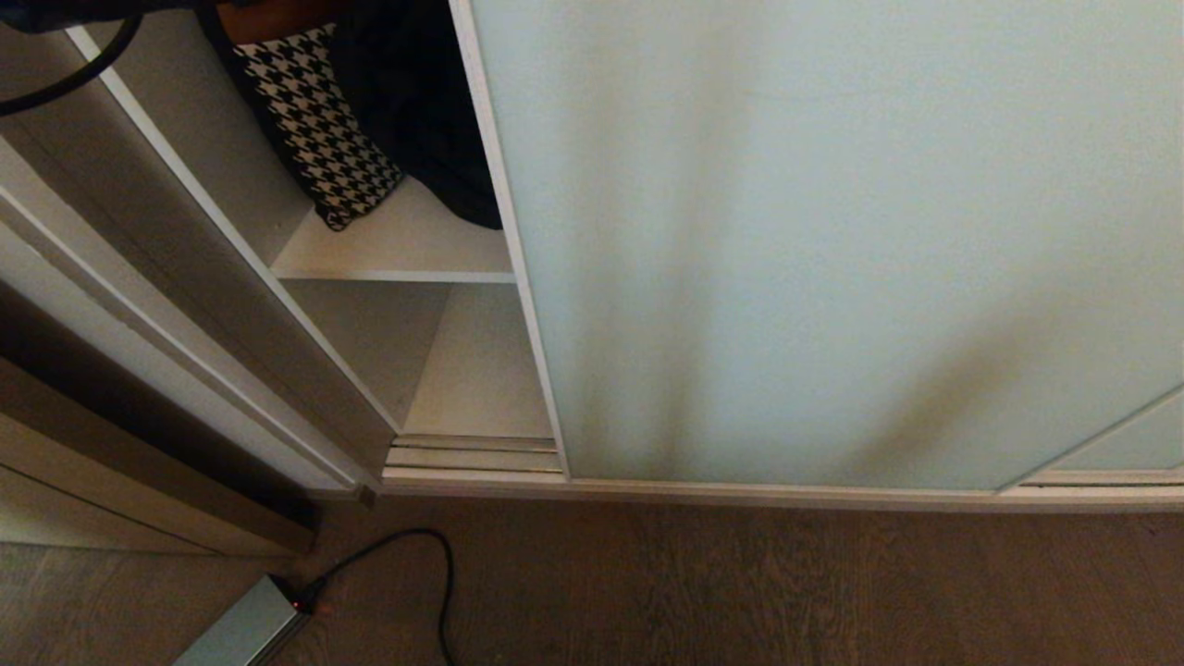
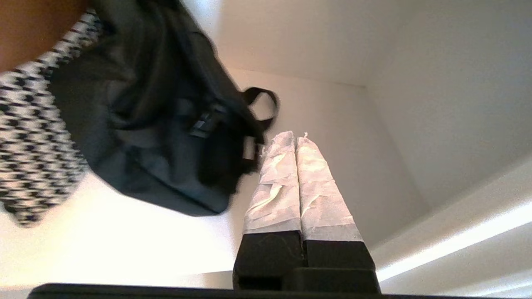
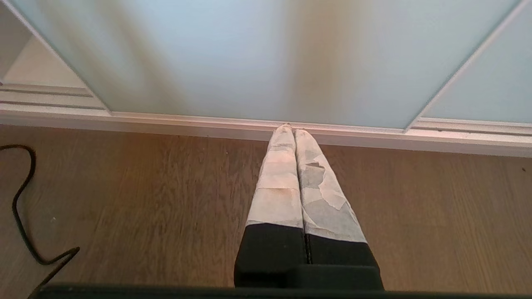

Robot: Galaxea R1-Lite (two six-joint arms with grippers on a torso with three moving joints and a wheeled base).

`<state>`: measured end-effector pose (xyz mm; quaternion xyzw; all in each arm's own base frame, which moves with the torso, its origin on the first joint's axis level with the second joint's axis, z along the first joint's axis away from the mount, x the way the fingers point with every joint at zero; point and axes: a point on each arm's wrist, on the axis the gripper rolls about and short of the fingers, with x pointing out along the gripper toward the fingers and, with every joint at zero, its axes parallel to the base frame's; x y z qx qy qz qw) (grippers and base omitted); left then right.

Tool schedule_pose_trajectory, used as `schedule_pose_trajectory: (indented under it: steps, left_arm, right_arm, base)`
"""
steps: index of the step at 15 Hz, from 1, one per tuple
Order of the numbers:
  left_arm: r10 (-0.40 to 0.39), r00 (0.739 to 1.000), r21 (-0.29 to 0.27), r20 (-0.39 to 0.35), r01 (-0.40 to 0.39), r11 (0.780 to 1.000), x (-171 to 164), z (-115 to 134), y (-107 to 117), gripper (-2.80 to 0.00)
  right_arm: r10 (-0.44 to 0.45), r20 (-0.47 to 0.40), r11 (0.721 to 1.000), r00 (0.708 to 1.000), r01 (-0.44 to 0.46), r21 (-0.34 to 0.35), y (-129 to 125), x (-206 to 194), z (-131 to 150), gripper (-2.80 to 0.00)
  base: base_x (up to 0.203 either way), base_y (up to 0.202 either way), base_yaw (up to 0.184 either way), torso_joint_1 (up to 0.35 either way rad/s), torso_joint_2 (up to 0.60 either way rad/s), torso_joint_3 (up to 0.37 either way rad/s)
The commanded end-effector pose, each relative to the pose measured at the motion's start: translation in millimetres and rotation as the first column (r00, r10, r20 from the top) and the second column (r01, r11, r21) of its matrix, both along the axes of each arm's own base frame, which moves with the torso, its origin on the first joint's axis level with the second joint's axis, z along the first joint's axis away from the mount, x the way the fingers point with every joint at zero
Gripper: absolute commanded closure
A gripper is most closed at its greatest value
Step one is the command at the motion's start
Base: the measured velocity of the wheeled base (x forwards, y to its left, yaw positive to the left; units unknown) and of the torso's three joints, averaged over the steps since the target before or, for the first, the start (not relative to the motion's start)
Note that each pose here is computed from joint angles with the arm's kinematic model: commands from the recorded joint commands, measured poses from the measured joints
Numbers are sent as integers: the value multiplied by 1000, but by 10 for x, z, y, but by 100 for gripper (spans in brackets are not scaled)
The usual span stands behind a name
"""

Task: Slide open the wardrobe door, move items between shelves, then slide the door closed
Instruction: Open the door

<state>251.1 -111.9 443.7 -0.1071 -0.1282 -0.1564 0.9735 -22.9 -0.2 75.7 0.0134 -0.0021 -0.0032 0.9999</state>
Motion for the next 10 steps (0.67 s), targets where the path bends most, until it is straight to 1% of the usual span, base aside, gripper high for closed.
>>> schedule_pose_trajectory:
  steps: [1,6,10]
  left_arm:
    - [-52,999,-2,2,52,999,-72,5,-126,0]
    - [-126,992,-9,16,126,992,-103,-49,-391,0]
    - [-184,983,-4,2,184,983,-104,-128,-622,0]
  right_arm:
    - [0,2,1000,1000,0,1,0,-1,0,0]
    - [0,2,1000,1000,0,-1,0,-1,0,0]
    - [0,2,1000,1000,0,0,0,-1,0,0]
  base:
    - [0,0,0,0,0,0]
    - [0,0,0,0,0,0]
    - [0,0,0,0,0,0]
